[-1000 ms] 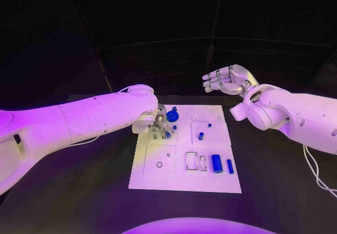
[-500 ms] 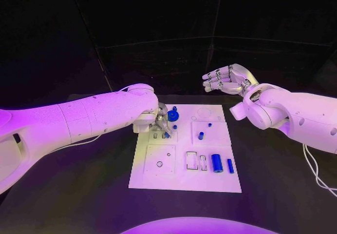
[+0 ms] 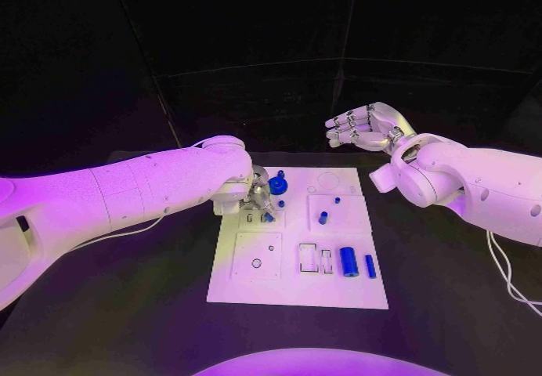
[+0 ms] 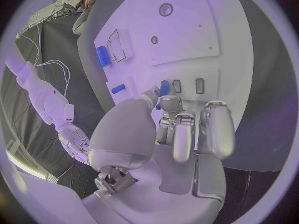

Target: Assemble the parts on the task board

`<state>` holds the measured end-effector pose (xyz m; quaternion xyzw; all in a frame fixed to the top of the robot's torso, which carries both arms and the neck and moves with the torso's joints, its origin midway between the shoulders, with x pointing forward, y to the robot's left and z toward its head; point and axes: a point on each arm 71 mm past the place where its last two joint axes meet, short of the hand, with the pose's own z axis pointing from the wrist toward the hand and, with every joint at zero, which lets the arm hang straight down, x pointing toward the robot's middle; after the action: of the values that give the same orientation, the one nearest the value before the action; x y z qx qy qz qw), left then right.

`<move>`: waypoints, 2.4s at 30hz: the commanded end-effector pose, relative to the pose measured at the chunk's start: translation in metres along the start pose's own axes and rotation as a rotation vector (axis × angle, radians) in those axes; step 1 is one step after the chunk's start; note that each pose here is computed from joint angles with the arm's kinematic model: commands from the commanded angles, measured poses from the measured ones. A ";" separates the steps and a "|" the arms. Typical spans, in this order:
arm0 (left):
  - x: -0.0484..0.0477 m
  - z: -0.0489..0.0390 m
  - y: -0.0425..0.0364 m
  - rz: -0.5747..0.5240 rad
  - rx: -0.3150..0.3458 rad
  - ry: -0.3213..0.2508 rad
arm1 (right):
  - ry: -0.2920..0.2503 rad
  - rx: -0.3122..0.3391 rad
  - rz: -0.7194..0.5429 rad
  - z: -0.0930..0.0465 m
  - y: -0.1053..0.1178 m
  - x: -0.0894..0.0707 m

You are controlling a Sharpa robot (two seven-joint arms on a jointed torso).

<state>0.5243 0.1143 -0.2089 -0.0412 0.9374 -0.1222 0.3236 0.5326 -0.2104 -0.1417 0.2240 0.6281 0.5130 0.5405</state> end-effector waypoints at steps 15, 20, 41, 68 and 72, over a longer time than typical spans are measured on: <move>-0.0007 -0.0159 0.0268 -0.257 0.041 -0.110 | -0.003 -0.003 -0.001 -0.001 -0.002 -0.006; 0.0023 -0.0165 0.0320 -0.250 0.033 -0.147 | -0.005 -0.001 -0.002 -0.002 -0.002 -0.008; 0.0212 -0.0009 0.0359 -0.239 0.006 -0.232 | -0.005 0.001 -0.003 -0.002 -0.003 -0.010; 0.0309 0.0023 0.0336 -0.194 -0.014 -0.169 | 0.002 -0.002 -0.001 -0.001 -0.004 -0.009; 0.0307 0.0026 0.0326 -0.198 -0.011 -0.175 | 0.003 -0.003 -0.001 -0.001 -0.004 -0.009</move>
<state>0.5036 0.1414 -0.2347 -0.1524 0.8928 -0.1500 0.3965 0.5358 -0.2208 -0.1432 0.2268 0.6308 0.5068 0.5420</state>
